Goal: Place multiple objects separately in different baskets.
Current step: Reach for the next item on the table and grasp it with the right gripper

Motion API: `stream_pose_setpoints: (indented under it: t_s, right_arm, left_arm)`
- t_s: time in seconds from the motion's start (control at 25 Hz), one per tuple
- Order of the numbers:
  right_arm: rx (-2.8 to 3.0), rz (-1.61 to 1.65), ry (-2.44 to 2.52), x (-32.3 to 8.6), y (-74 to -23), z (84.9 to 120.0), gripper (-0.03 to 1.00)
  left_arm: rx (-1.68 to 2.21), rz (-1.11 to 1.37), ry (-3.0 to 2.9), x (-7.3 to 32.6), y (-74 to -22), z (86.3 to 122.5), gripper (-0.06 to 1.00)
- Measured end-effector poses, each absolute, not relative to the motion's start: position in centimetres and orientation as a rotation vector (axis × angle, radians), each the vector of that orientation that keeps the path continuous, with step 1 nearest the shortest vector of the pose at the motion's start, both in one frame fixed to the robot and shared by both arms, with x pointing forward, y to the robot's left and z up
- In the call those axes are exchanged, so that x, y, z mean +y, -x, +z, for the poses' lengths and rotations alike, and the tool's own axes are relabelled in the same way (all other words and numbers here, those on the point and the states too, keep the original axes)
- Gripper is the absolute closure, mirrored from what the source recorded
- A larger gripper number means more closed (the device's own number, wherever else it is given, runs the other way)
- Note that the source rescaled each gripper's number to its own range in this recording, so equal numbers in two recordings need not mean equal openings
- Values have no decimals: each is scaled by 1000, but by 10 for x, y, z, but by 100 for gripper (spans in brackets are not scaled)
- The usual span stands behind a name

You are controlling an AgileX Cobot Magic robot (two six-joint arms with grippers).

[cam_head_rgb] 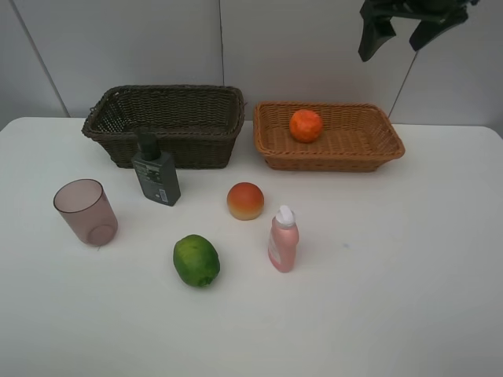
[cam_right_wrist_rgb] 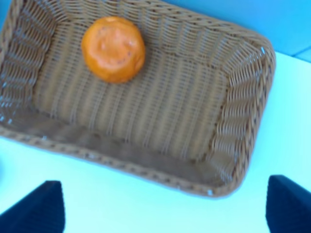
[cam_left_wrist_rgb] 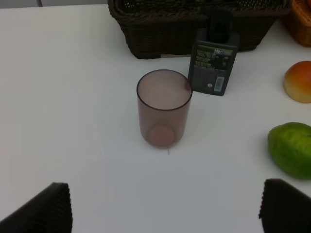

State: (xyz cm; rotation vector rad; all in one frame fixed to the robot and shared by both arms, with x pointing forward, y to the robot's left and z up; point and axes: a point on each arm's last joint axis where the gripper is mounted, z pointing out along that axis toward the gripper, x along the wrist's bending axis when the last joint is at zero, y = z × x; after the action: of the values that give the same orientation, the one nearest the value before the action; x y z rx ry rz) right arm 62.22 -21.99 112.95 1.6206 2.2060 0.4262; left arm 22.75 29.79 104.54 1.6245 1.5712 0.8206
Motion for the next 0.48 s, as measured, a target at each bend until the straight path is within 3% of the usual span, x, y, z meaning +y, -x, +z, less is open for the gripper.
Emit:
stream_pose_setpoints:
  t_s: [0.08,0.48]
  right_arm:
    - [2214,423,-1628,-223,-607,1134,12]
    - [2303,287,-1769,-236,-531,1077,12]
  left_arm:
    - [1571,821,-1624,298,-228,1045,-5]
    - [1571,821,-1624,298,-228,1045,-5]
